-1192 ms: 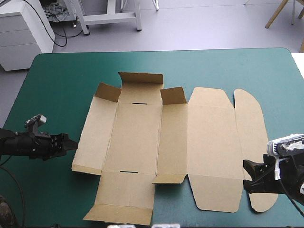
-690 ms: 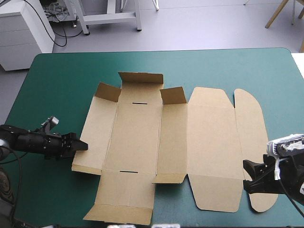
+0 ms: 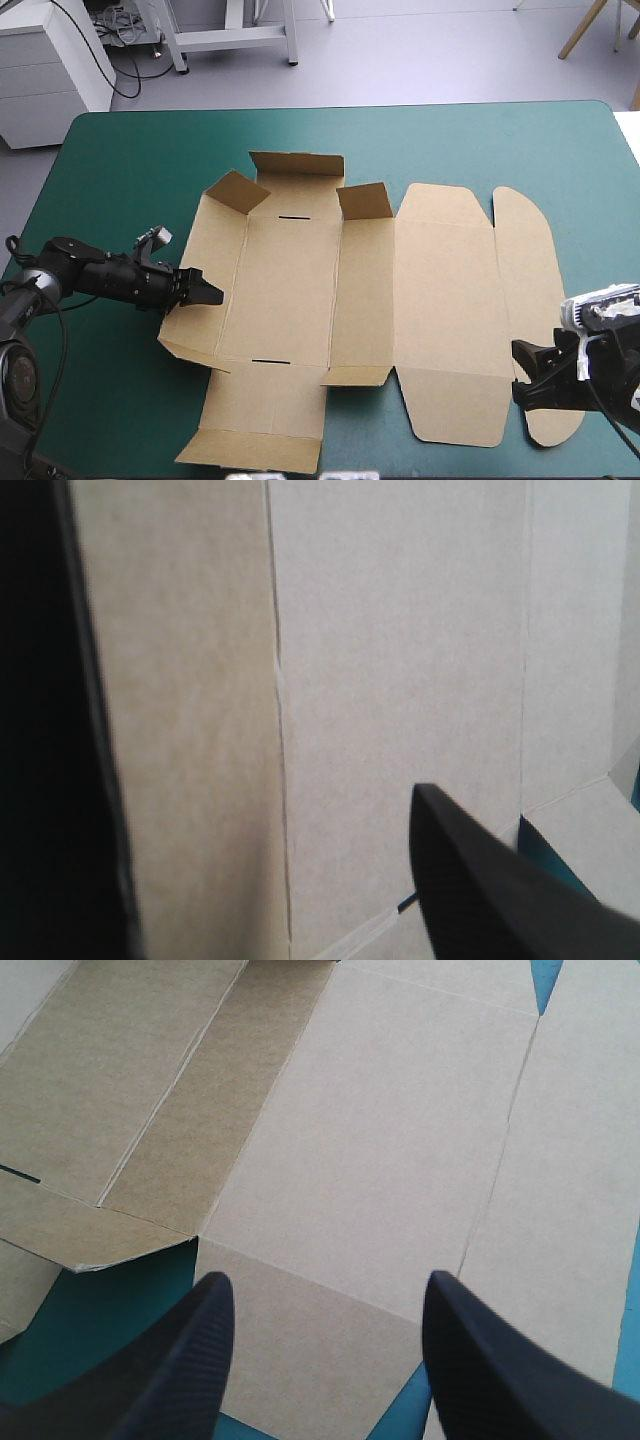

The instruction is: Fold the box

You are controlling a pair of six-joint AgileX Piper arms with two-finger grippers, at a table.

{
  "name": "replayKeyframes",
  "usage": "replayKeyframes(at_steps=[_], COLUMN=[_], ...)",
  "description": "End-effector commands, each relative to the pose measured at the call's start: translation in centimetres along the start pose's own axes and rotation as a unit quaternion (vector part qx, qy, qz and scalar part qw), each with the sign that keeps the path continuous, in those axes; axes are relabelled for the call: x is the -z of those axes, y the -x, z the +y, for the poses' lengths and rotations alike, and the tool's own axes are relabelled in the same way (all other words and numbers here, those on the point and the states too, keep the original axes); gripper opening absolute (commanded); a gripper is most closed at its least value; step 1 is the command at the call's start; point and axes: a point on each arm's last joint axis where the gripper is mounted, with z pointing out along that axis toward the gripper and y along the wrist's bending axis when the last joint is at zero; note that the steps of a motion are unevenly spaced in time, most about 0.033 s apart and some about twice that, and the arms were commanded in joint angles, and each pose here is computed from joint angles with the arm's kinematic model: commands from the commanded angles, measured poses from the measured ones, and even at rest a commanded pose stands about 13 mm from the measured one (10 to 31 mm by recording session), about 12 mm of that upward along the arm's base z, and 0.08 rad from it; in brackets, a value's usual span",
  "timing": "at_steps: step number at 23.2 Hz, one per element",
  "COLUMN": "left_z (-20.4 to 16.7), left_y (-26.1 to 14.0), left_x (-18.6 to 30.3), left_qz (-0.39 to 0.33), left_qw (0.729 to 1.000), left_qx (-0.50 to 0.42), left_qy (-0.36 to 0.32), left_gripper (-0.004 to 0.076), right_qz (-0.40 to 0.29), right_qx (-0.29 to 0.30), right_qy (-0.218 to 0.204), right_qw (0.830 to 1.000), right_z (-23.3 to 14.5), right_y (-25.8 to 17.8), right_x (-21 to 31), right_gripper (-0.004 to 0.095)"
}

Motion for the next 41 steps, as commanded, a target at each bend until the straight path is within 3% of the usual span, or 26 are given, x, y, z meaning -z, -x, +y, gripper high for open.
replayKeyframes(at_steps=[1, 4, 15, 18, 22, 24, 27, 29, 30, 31, 32, 33, 34, 37, 41], left_z=[-1.6, -1.8, -5.5, -6.6, -9.7, -11.3, -13.6, -15.5, -17.0, -17.9, -19.5, -20.3, -21.7, -23.6, -25.7], left_y=[0.6, 0.8, 2.2, 3.3, 6.1, 7.7, 10.5, 11.7, 12.3, 12.6, 13.2, 13.3, 13.4, 12.9, 11.1], left_x=[0.9, 0.5, 0.3, 1.2, 2.2, 2.5, 2.0, 1.5, 1.1, 1.0, 0.6, 0.4, -0.1, -1.1, -2.7], left_qz=[-0.031, -0.039, 0.0, 0.012, -0.029, -0.034, -0.016, -0.003, -0.006, -0.016, -0.042, -0.059, -0.08, -0.102, -0.092], left_qw=[0.999, 0.999, 0.985, 0.969, 0.925, 0.897, 0.832, 0.763, 0.71, 0.683, 0.635, 0.61, 0.556, 0.512, 0.506], left_qx=[-0.007, -0.014, -0.174, -0.239, -0.35, -0.401, -0.492, -0.575, -0.628, -0.652, -0.689, -0.705, -0.738, -0.766, -0.78], left_qy=[-0.026, -0.015, 0.003, 0.054, 0.143, 0.181, 0.255, 0.297, 0.318, 0.329, 0.346, 0.358, 0.374, 0.375, 0.358], left_gripper=[0.0227, -0.0014, -0.001, -0.001, -0.001, -0.001, -0.001, -0.001, -0.001, -0.001, -0.001, -0.001, -0.001, -0.001, -0.001], right_qz=[-0.03, -0.03, -0.029, -0.029, -0.033, -0.04, -0.044, -0.048, -0.05, -0.049, -0.048, -0.045, -0.041, -0.03, -0.015], right_qx=[0.002, 0.002, 0.0, -0.003, -0.006, -0.007, -0.007, -0.012, -0.026, -0.034, -0.044, -0.049, -0.056, -0.063, -0.078], right_qy=[0.0, 0.0, 0.001, 0.003, 0.01, 0.014, 0.014, 0.014, 0.014, 0.016, 0.023, 0.028, 0.038, 0.048, 0.039], right_qw=[1.0, 1.0, 1.0, 1.0, 0.999, 0.999, 0.999, 0.999, 0.998, 0.998, 0.998, 0.997, 0.997, 0.996, 0.996], right_z=[0.1, 0.1, 0.1, 0.1, 0.2, 0.3, 0.3, 0.3, 0.3, 0.3, 0.4, 0.5, 0.6, 0.7, 0.5], right_y=[0.9, 0.9, 0.9, 0.9, 1.0, 1.1, 1.2, 1.3, 1.3, 1.4, 1.5, 1.6, 1.7, 2.0, 2.6], right_x=[0.3, 0.3, 0.3, 0.3, 0.3, 0.3, 0.3, 0.2, 0.2, 0.1, 0.0, -0.2, -0.4, -1.0, -2.1], right_gripper=[0.0526, 0.0526, 0.0526, 0.0526, 0.0526, 0.0526, 0.0526, 0.0526, 0.0525, 0.0522, 0.0517, 0.051, 0.0508, 0.0509, 0.0509])
